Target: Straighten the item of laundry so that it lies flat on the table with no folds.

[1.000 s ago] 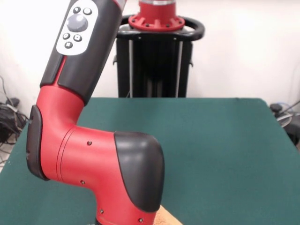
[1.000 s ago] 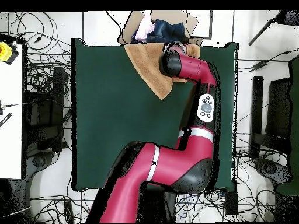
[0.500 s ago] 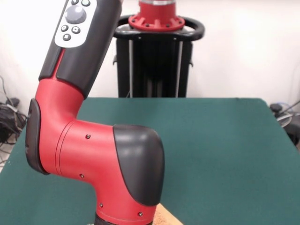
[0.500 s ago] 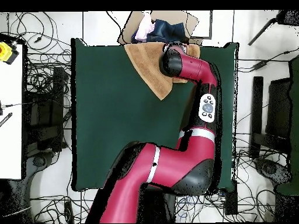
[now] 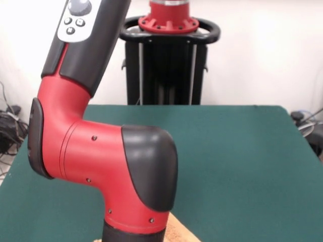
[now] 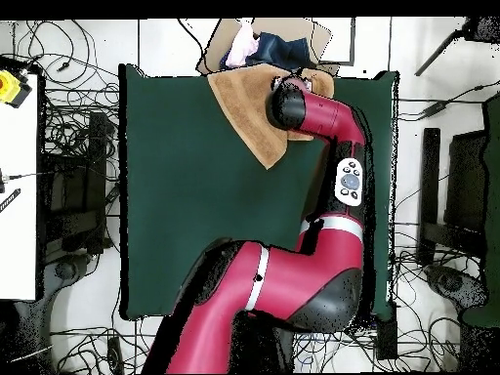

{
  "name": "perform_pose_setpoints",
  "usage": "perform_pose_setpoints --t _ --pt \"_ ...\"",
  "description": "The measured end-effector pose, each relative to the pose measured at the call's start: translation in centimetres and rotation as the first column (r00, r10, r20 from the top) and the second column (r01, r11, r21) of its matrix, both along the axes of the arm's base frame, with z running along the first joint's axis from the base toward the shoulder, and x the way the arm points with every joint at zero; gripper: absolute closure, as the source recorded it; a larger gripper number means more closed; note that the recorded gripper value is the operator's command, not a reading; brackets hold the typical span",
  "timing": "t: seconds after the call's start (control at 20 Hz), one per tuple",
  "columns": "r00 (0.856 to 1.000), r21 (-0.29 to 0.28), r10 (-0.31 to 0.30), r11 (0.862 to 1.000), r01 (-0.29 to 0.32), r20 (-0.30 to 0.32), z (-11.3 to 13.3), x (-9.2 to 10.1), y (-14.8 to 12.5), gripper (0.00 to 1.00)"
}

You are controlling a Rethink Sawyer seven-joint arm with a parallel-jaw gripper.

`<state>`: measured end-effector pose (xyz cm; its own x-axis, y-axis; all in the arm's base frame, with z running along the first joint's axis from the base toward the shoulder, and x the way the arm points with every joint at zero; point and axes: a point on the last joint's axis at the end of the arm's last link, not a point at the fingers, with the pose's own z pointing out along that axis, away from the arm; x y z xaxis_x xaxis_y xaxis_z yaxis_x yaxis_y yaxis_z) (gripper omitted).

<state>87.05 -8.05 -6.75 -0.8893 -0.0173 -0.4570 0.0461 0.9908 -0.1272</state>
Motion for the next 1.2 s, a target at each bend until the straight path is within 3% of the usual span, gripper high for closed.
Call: perform_pose_setpoints --t 0.7,1.2 --pt "0.995 0.054 -0.02 0.998 0.025 -0.093 4.9 -3.8 2.1 1.0" --pt "0.991 0.085 -0.035 0.995 0.046 -0.132 4.5 -4.4 2.4 1.0"
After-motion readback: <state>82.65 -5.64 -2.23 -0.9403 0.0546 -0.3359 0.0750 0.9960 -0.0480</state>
